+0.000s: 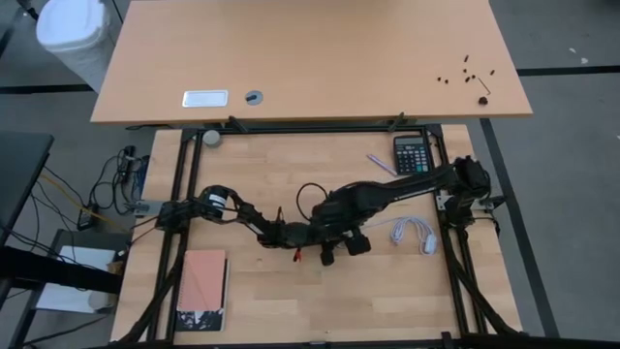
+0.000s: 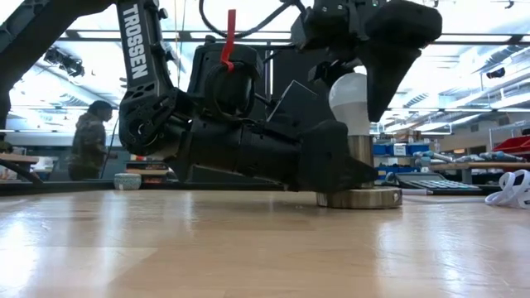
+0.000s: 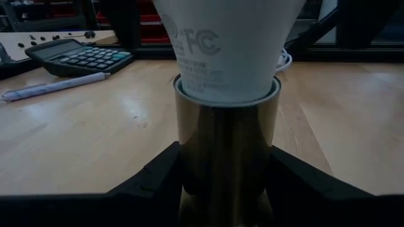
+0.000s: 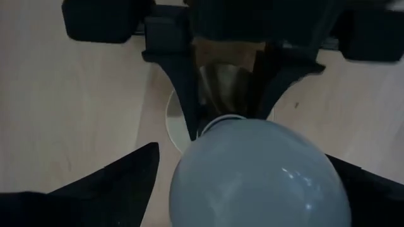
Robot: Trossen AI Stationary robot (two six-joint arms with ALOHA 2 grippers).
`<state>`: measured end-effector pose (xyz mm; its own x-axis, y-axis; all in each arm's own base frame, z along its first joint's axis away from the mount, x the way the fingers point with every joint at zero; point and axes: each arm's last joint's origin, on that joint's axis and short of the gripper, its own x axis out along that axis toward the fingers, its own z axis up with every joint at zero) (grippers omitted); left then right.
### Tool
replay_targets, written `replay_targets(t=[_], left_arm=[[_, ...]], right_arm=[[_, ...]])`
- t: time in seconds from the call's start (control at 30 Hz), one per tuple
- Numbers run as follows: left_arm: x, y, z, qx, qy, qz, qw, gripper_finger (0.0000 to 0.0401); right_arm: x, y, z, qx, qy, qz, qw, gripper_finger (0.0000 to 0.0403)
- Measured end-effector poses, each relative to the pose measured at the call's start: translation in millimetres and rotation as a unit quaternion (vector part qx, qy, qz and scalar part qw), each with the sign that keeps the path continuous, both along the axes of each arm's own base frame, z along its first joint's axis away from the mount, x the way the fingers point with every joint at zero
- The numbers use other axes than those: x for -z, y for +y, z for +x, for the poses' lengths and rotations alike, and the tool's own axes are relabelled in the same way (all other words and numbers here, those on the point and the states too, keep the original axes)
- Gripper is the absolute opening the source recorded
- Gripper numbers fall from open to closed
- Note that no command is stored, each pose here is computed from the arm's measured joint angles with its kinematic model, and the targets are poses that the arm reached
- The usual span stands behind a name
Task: Screw lightbulb
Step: Insert the lightbulb on the lamp
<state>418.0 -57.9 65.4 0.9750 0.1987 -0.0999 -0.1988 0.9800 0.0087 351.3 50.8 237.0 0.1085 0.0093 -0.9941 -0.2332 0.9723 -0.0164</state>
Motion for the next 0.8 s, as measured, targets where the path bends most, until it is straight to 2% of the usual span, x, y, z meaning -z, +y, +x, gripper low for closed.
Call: replay_targets(t=[0.43, 0.8], left_arm=[[-0.1, -0.9, 0.2, 0.004, 0.000, -0.003, 1.000, 0.0188], [-0.4, -1.9, 0.2, 0.010, -0.002, -0.003, 1.000, 0.0188]], right_arm=[[7.1, 8.9, 8.8, -0.126, 0.026, -0.018, 0.992, 0.0334], [7.0, 10.3, 11.1, -0.163, 0.012, -0.023, 0.986, 0.0285]])
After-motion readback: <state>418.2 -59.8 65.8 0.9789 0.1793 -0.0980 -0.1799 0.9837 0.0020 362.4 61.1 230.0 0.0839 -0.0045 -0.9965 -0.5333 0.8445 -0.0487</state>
